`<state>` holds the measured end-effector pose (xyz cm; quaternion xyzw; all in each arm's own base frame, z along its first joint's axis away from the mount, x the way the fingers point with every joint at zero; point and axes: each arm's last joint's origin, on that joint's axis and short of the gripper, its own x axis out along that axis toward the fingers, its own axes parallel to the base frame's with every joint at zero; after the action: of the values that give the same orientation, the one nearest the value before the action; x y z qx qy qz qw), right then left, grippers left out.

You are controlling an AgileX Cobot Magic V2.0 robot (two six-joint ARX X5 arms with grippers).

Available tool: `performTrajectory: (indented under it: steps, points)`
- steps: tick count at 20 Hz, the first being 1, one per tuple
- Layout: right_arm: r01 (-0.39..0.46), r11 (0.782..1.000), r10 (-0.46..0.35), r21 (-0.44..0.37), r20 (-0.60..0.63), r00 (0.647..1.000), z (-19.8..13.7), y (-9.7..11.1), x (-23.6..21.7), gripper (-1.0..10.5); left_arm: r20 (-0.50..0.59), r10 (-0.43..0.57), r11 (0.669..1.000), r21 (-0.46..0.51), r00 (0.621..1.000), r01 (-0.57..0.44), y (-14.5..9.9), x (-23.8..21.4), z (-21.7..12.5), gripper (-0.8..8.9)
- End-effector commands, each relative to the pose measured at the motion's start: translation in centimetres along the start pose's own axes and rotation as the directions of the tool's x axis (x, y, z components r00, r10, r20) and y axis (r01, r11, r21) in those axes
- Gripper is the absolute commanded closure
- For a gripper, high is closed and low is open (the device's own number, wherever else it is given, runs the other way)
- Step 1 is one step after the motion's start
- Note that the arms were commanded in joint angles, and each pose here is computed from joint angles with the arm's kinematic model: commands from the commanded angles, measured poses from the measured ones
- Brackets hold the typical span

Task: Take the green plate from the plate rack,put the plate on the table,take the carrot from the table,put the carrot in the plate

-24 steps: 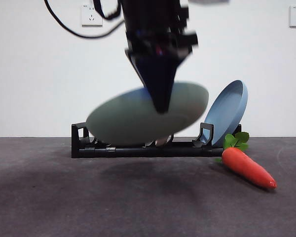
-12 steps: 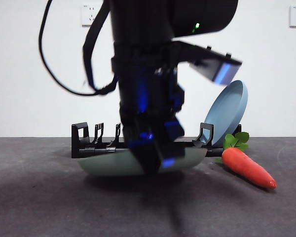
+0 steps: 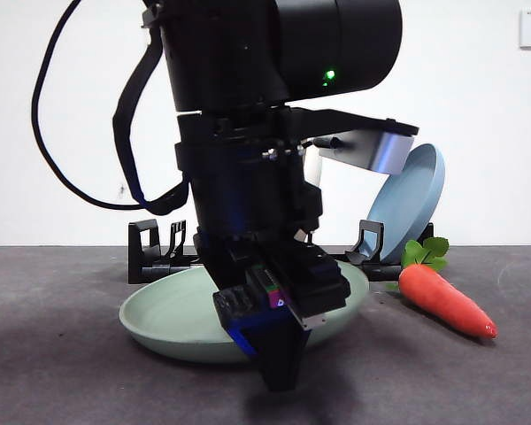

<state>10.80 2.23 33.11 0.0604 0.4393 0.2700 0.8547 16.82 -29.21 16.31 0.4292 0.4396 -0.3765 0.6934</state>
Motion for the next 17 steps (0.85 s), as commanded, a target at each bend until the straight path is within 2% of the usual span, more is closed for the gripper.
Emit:
performTrajectory:
  steps: [1,5,8,11,14,17]
  points:
    - [-0.002,1.0,0.002,0.003,0.005,1.0,0.4,-0.1,0.2,2.9,-0.021,-0.046,0.999,-0.016,0.999,0.045,-0.5,-0.1,-0.7,5.53]
    - [-0.002,1.0,0.002,0.012,-0.002,1.0,1.5,-0.8,1.3,2.9,0.156,-0.009,0.994,-0.106,0.988,0.026,1.0,-6.0,-0.1,5.53]
    - [-0.006,1.0,0.007,0.026,-0.007,1.0,3.3,-1.8,3.2,2.9,0.34,0.039,0.974,-0.221,0.94,0.04,2.6,-13.0,-0.5,5.54]
    - [-0.013,0.999,0.014,0.031,-0.039,0.999,5.2,-3.0,6.3,2.9,0.529,0.098,0.941,-0.326,0.843,0.095,3.9,-20.3,-2.5,5.54]
    - [0.076,0.997,-0.075,0.007,-0.088,0.993,6.9,-4.1,10.6,2.9,0.672,0.154,0.916,-0.372,0.724,0.151,4.6,-26.1,-5.5,5.58]
    - [0.137,0.99,-0.138,-0.018,-0.126,0.982,7.8,-4.9,14.8,2.9,0.741,0.186,0.903,-0.388,0.645,0.185,4.8,-29.3,-8.2,5.58]
